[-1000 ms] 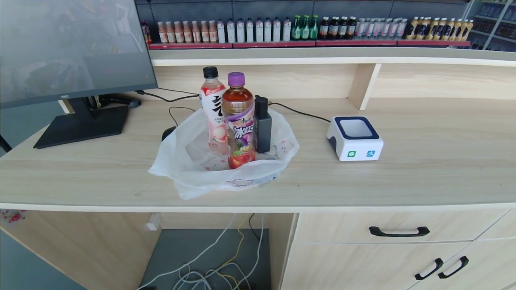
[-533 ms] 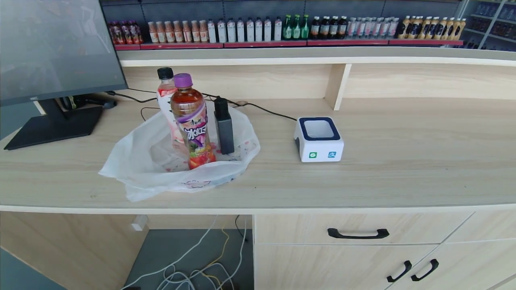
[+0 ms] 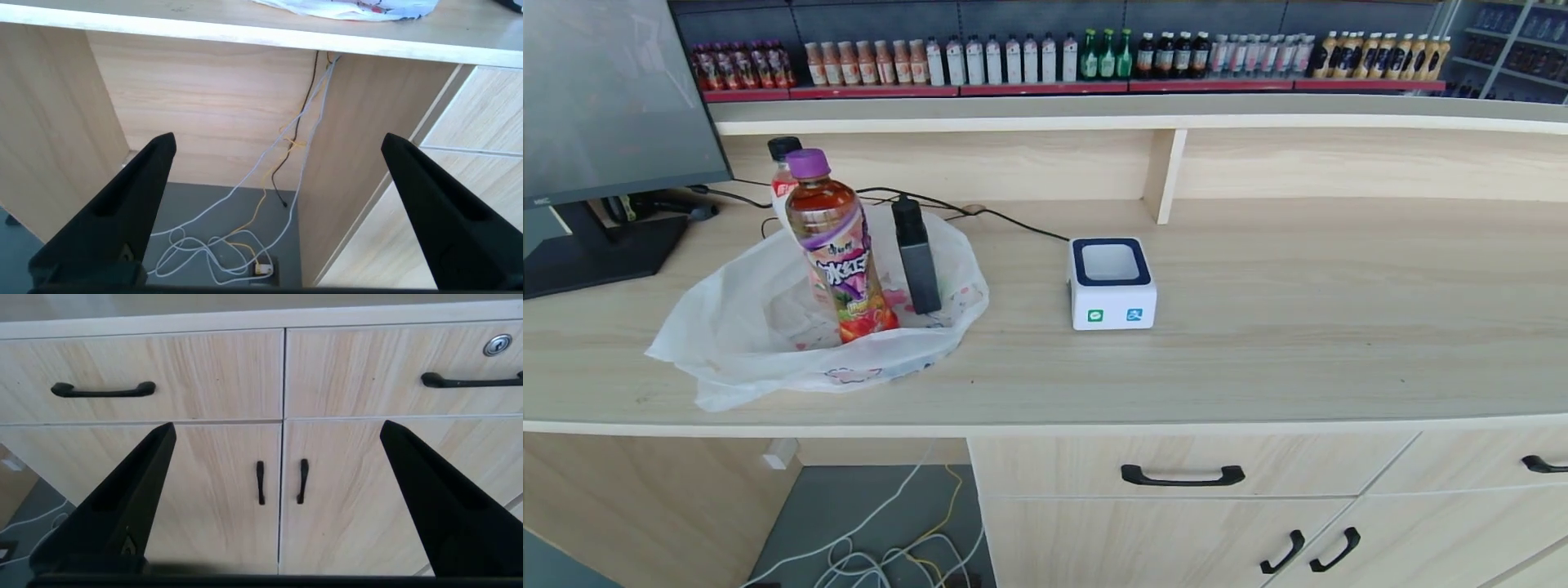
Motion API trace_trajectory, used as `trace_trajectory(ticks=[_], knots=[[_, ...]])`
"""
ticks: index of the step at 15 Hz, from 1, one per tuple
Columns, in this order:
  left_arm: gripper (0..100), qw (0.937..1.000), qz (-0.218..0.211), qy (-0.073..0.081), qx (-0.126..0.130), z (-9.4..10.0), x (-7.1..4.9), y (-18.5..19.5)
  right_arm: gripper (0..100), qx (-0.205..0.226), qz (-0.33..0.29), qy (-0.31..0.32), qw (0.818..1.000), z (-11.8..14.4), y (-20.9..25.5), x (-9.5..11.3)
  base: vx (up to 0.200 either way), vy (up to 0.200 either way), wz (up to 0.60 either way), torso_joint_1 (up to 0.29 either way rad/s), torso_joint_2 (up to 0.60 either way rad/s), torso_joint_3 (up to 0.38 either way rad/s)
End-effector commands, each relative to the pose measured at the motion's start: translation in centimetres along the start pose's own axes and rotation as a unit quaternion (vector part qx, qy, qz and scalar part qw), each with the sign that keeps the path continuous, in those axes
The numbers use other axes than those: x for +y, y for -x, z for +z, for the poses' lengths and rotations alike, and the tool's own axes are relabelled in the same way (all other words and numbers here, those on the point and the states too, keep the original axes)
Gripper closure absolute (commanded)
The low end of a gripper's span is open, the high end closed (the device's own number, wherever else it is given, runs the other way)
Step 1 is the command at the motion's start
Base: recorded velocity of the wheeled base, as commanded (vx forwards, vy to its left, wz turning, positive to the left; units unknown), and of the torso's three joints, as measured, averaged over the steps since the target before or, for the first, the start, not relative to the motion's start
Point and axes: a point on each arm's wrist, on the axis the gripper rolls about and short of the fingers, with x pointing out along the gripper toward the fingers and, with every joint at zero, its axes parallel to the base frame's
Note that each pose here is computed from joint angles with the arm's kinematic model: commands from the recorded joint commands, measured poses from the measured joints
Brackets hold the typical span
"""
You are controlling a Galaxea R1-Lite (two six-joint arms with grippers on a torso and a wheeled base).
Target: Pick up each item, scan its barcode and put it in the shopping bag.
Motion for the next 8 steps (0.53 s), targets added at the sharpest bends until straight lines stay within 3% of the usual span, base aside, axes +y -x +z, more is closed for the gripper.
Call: trace_trajectory(ticks=[1, 8], knots=[[0, 1.0, 0.001, 0.0, 0.0, 0.0, 0.0, 0.0, 0, 0.0, 0.001, 0.0, 1.0, -0.01, 0.0, 0.0, 0.0, 0.0, 0.0, 0.0, 0.0, 0.0], [0, 1.0, 0.001, 0.0, 0.0, 0.0, 0.0, 0.0, 0, 0.0, 0.001, 0.0, 1.0, -0.01, 0.0, 0.0, 0.0, 0.0, 0.0, 0.0, 0.0, 0.0]])
